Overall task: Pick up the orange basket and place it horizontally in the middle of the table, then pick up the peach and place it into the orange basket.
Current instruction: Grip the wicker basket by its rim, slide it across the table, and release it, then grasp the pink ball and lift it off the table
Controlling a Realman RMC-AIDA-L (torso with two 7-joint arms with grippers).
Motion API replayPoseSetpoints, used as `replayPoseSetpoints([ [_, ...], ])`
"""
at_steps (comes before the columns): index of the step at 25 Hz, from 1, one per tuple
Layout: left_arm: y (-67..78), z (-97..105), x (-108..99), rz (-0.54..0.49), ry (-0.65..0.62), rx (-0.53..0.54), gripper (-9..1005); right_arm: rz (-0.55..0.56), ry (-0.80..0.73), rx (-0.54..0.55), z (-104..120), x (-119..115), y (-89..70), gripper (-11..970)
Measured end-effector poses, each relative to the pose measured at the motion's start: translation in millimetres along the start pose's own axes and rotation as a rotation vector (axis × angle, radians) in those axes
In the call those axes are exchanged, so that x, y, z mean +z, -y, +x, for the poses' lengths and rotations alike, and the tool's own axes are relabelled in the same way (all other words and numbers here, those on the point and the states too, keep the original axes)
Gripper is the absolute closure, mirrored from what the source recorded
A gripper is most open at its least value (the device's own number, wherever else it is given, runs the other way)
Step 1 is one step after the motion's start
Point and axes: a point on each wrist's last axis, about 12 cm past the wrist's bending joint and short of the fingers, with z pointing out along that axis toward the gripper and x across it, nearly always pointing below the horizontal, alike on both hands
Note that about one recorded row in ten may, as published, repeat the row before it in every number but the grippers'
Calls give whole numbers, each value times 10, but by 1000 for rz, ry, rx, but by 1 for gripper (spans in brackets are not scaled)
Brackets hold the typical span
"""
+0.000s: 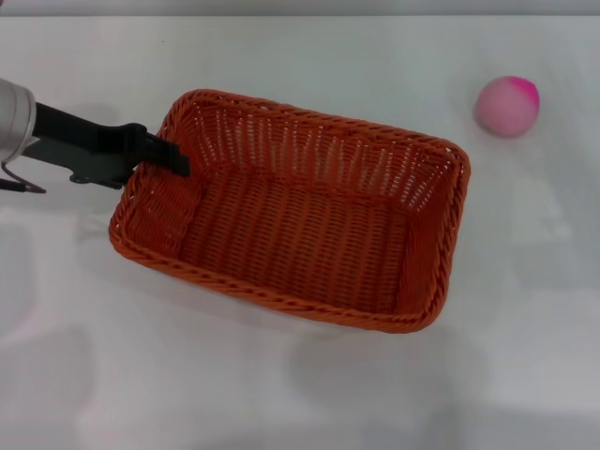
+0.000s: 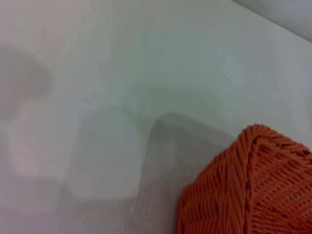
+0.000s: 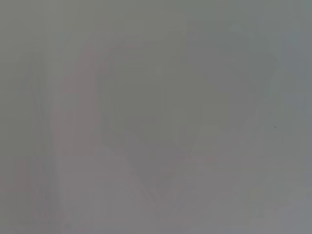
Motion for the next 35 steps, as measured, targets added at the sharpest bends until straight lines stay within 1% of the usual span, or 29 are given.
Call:
replayPoseSetpoints([
  [4, -11, 23, 5, 11, -13, 3, 387, 2, 1, 0, -1, 1, 2, 101],
  [8, -5, 29, -12, 35, -8, 29, 276, -4, 1, 1, -2, 7, -6, 101],
  [11, -33, 33, -47, 58, 17, 54, 193, -16, 1, 2, -6, 12, -13, 101],
  [12, -60, 39, -64, 63, 29, 64, 165, -35, -4, 0, -11, 20, -20, 101],
  [15, -121, 44, -123, 79, 74, 106, 138, -54, -10, -3, -26, 32, -11, 101],
  [17, -169, 47, -188, 94, 120, 131, 120, -79, -22, -10, -58, 52, 24, 101],
  [21, -384, 113, -340, 119, 287, 198, 118, -150, -74, -31, -153, 133, 116, 101],
  [24, -560, 209, -430, 128, 421, 236, 117, -222, -128, -40, -312, 235, 224, 101],
  [28, -742, 374, -548, 134, 584, 302, 118, -308, -199, -28, -562, 404, 284, 102],
  [31, -877, 561, -606, 113, 723, 376, 118, -362, -279, -47, -731, 563, 262, 102],
  [35, -996, 828, -631, 65, 869, 457, 119, -417, -410, -85, -904, 850, 150, 102],
])
